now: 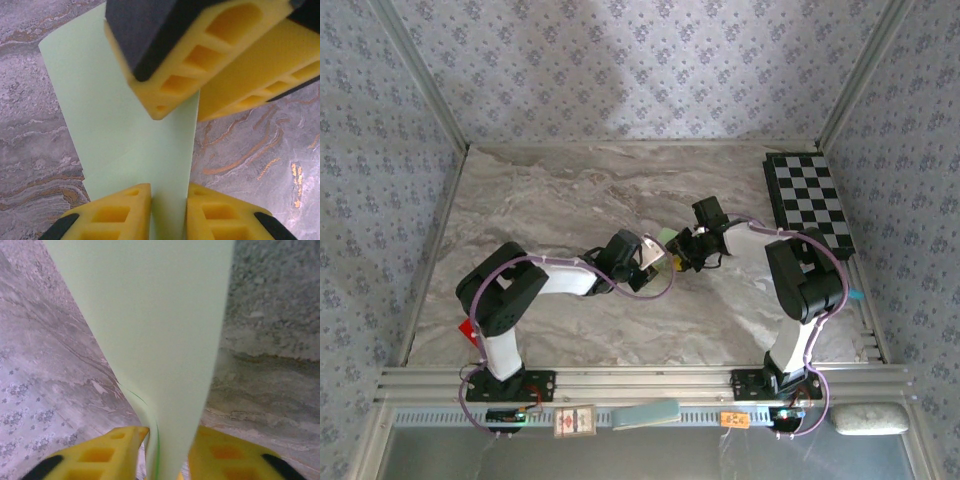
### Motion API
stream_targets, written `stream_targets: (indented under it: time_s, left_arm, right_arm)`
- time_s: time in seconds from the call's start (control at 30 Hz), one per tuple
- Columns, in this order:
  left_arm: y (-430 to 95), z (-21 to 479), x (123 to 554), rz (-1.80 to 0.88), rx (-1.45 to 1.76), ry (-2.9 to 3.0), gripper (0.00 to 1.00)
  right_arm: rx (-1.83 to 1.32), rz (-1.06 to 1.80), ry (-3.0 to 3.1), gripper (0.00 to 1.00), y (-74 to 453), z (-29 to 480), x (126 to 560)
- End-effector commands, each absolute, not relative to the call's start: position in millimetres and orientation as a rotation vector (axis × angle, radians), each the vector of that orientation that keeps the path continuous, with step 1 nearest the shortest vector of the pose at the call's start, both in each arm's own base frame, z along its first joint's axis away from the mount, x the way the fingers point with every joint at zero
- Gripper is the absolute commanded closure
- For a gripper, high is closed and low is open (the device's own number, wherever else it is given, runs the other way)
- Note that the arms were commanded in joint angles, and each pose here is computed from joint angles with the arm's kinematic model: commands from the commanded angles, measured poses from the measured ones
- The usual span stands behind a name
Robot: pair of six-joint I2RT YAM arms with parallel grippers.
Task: Fold a paper plane with a square sheet of paper (pick it up from the middle)
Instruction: Fifth fold the wing at the center of the table.
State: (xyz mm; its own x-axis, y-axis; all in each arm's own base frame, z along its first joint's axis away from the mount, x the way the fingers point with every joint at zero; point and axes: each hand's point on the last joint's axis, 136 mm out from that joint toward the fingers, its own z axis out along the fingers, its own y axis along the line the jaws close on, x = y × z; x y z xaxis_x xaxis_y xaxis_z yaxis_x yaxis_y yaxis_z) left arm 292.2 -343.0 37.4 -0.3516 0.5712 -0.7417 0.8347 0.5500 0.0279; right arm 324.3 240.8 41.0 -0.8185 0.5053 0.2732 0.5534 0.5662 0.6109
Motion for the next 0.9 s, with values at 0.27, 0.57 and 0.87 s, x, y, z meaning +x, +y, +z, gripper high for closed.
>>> stream_targets:
  time_s: [0.27,0.57,0.87]
  left_arm:
    - [-347,27,284,-0.561,1.109,2.106,0.84]
    - [-345,22,283,-0.63,1.066,2.146,0.86]
    - [-344,33,286,-0.748,0.967,2.192,0.92]
  right_arm:
    - [-0.935,-1.063,-2.79,0.43,227,54,324]
    - [-0.92,-1.046,-2.886,0.35,210,65,331]
    - [-0.954,-1.055,-2.951,0.34,191,75,336]
